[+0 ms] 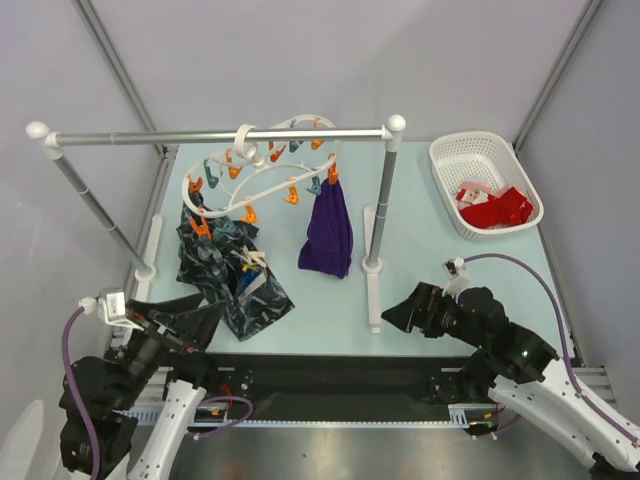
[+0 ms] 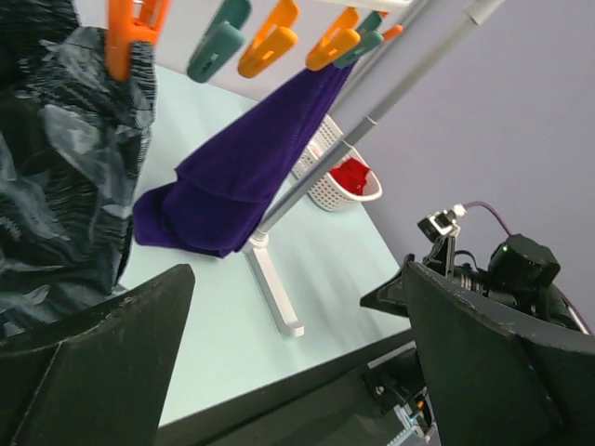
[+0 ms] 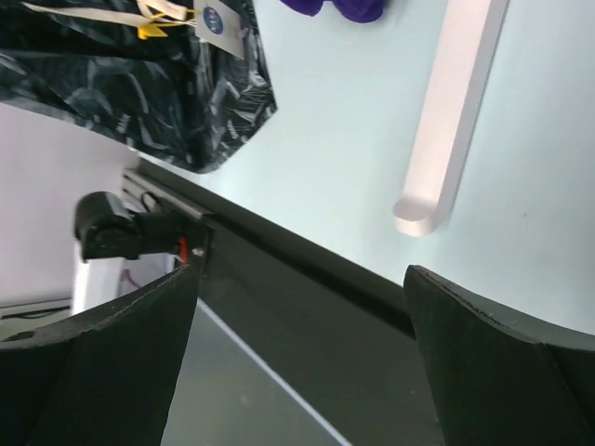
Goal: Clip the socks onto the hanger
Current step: Open the clamp at the hanger.
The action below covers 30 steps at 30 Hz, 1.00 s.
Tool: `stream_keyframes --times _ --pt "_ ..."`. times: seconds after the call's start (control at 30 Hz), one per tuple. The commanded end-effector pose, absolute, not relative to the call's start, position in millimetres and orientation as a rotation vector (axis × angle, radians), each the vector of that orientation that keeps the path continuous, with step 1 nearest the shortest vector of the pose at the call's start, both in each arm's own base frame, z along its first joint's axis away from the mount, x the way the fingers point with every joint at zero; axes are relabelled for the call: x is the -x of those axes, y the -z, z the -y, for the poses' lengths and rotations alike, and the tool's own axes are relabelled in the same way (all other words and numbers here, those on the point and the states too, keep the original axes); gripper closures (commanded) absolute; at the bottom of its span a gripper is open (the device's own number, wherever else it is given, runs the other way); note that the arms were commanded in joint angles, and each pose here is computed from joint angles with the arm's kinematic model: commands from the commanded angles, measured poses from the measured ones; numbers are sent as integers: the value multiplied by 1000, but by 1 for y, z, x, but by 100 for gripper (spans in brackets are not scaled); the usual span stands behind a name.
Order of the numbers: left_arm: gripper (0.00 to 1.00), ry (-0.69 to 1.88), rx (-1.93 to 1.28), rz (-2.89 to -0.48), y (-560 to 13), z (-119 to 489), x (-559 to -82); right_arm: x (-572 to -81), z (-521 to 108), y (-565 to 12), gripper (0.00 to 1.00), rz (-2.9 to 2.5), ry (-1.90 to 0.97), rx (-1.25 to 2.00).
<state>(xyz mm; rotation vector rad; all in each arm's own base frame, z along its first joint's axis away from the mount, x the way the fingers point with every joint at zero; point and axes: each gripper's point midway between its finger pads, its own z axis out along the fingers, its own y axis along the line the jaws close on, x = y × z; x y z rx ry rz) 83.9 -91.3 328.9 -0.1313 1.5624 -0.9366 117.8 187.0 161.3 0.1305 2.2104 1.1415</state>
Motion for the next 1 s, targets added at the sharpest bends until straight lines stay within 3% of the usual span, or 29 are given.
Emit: stream_keyframes --times 0.0,0.1,0.3,0.5,0.67,0.97 --pt "0 839 209 -1612 -314 74 -81 -129 -186 -183 0 -2139 -1070 -13" --pt "1 895 78 -1573 -320 89 -75 -143 -202 -204 0 -2077 -1057 102" --pt "1 853 133 -1681 -311 90 -97 -153 -270 -273 0 -1819 -1219 409" --pt "14 676 219 -1809 -308 69 -114 -165 -336 -326 17 -1500 -1047 639" --pt "24 742 178 -1679 -338 74 -109 -160 -379 -360 42 -1286 -963 712" --pt "35 854 106 -1635 -340 91 -100 -179 -414 -400 41 -1108 -872 695"
